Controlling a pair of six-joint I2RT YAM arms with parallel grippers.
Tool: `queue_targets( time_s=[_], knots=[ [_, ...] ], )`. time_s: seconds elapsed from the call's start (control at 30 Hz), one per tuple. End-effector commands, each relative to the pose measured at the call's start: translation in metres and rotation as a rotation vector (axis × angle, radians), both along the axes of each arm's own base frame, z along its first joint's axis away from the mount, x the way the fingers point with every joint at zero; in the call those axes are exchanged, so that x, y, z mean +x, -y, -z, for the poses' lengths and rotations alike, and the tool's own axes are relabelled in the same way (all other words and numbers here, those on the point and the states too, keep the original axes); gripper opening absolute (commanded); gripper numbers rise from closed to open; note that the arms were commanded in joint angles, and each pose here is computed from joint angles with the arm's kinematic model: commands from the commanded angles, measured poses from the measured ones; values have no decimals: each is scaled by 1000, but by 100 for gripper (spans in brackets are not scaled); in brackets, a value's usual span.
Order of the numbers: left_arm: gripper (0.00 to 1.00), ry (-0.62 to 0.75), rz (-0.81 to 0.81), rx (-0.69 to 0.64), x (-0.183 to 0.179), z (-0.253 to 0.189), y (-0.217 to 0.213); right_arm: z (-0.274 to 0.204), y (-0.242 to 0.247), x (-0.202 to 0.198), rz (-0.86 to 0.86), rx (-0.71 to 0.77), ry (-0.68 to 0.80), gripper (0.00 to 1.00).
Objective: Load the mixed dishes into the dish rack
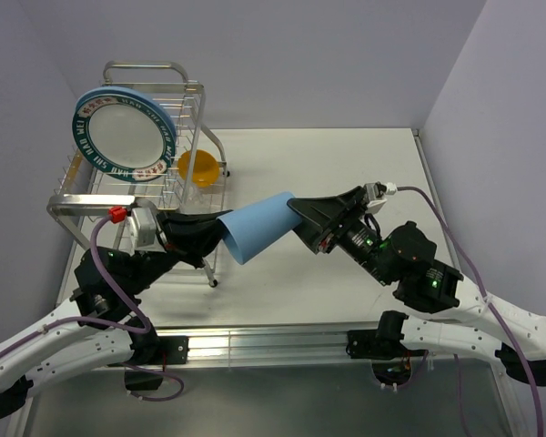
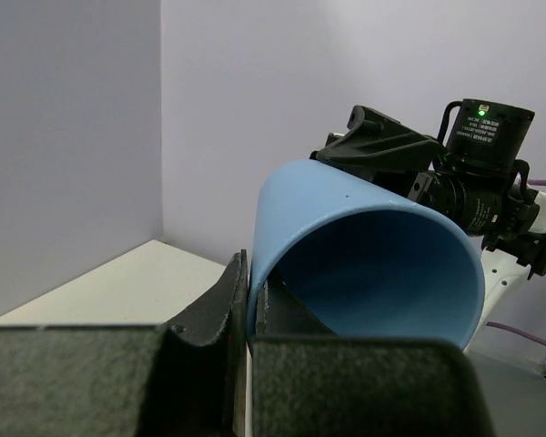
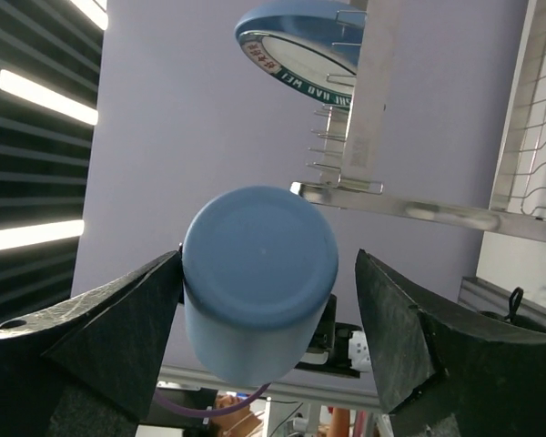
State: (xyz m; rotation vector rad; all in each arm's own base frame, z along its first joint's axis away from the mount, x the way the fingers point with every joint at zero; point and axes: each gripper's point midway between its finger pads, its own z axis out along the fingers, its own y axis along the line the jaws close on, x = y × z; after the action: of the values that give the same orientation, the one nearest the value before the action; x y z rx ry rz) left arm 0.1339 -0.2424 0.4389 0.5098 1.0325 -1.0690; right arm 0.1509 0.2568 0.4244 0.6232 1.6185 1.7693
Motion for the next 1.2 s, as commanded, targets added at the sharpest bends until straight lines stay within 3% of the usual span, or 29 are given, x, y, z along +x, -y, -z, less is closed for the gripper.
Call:
queue_targets(
  time_s=[0.0, 0.17, 0.37, 0.47, 0.5, 0.53, 0.57, 0.63, 0.67, 0.73, 0.8, 1.0, 1.17],
  knots=[
    [0, 60, 17, -51, -8, -17, -5, -15, -3, -2, -29, 67, 25, 82],
    [0, 66, 14, -39, -6, -17, -1, -17, -9, -5, -59, 72, 39, 79],
    [0, 57, 11, -26, -3, -15, 2, -18, -11, -9, -82, 77, 51, 66],
    [0, 48, 17, -19, -3, -12, 4, -18, -7, -8, -68, 81, 58, 41],
    [0, 43, 20, -13, -3, -10, 5, -19, -7, -8, -66, 81, 66, 14],
    [0, 36, 19, -6, -2, -9, 6, -23, -5, -9, -66, 82, 77, 0],
    [1, 20, 5, -9, 1, -10, 5, -22, -5, -8, -59, 66, 82, 0],
    [14, -17, -3, 25, 5, -2, 8, -29, -2, -7, -41, 54, 114, 0],
    [44, -28, -5, 28, 6, -2, 8, -26, -2, -5, -27, 30, 114, 0],
    [61, -57, -9, 46, 8, 3, 8, -30, 3, 0, 9, 2, 148, 0],
    [98, -74, -1, 42, 5, 4, 5, -33, 6, 4, 33, -12, 171, 0],
    [99, -133, -69, 6, 6, 6, -21, -45, 27, 23, 148, -84, 261, 0],
    [99, -180, -20, 92, -8, 14, -26, -51, 50, 45, 272, -212, 338, 0]
  ],
)
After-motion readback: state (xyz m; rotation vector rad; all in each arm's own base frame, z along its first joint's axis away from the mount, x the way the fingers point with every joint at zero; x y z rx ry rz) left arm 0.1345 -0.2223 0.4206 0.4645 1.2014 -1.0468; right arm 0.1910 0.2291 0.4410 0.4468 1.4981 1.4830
